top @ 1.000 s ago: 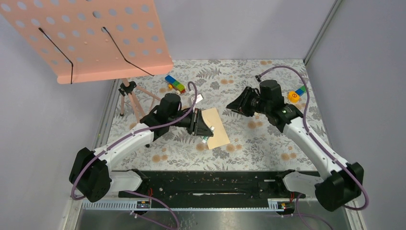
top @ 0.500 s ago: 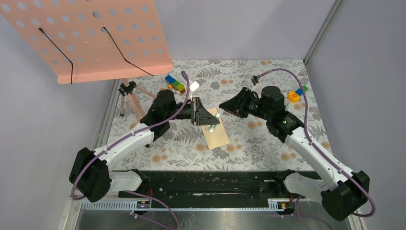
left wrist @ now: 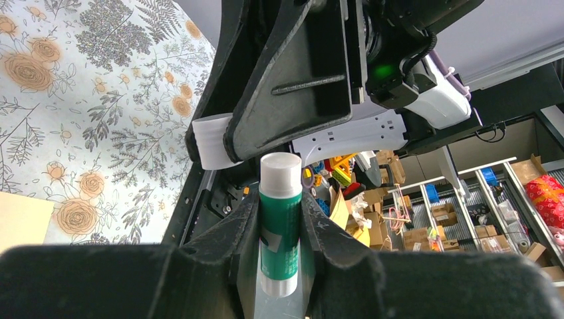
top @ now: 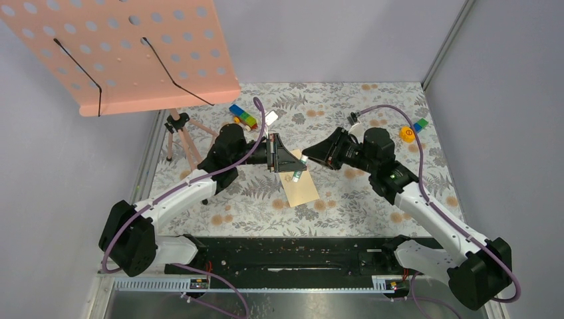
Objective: Place the letter into the envelope and seal it
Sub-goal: Close the solid glue cap on the solid glue.
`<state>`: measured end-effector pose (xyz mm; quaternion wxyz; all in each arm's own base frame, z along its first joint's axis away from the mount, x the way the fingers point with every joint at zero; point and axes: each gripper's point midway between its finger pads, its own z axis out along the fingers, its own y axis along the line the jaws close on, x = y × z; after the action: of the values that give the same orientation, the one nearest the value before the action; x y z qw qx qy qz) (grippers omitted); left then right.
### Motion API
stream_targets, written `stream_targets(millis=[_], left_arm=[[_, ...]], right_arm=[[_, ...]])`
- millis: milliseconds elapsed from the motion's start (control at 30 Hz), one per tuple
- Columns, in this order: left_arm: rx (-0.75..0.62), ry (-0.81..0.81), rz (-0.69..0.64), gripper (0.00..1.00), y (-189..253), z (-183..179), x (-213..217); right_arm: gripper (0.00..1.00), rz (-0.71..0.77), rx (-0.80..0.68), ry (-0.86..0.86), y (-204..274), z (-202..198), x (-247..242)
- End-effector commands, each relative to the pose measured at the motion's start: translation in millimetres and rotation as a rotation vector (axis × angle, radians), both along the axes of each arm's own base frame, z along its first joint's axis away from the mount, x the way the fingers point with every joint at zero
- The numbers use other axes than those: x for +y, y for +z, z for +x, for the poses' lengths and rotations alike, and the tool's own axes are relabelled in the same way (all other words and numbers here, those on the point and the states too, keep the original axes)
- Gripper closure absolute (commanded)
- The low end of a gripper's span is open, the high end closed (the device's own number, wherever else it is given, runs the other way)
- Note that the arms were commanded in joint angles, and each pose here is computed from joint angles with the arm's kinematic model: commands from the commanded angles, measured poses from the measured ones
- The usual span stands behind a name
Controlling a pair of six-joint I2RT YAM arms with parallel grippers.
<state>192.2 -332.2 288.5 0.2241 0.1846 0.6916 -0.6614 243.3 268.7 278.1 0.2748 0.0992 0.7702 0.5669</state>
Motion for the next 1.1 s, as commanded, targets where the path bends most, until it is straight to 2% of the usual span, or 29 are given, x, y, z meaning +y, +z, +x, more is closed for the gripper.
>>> stream_targets(millis=[0,300,1067], left_arm=[[-0.072,-0.014,-0.039,1.0,18,0,0],[-0.074,-0.022,-0.022,1.0,14,-1,2],[-0.075,-0.01,-0.026,1.0,16,6,1]], right_arm=[[0.73,0.096,-0.068,0.018,32,-6,3],[0.72,0.108,-0.08,-0.004,37,-7,-1],[0.72,0.08,-0.109,0.119,23,-26,6]])
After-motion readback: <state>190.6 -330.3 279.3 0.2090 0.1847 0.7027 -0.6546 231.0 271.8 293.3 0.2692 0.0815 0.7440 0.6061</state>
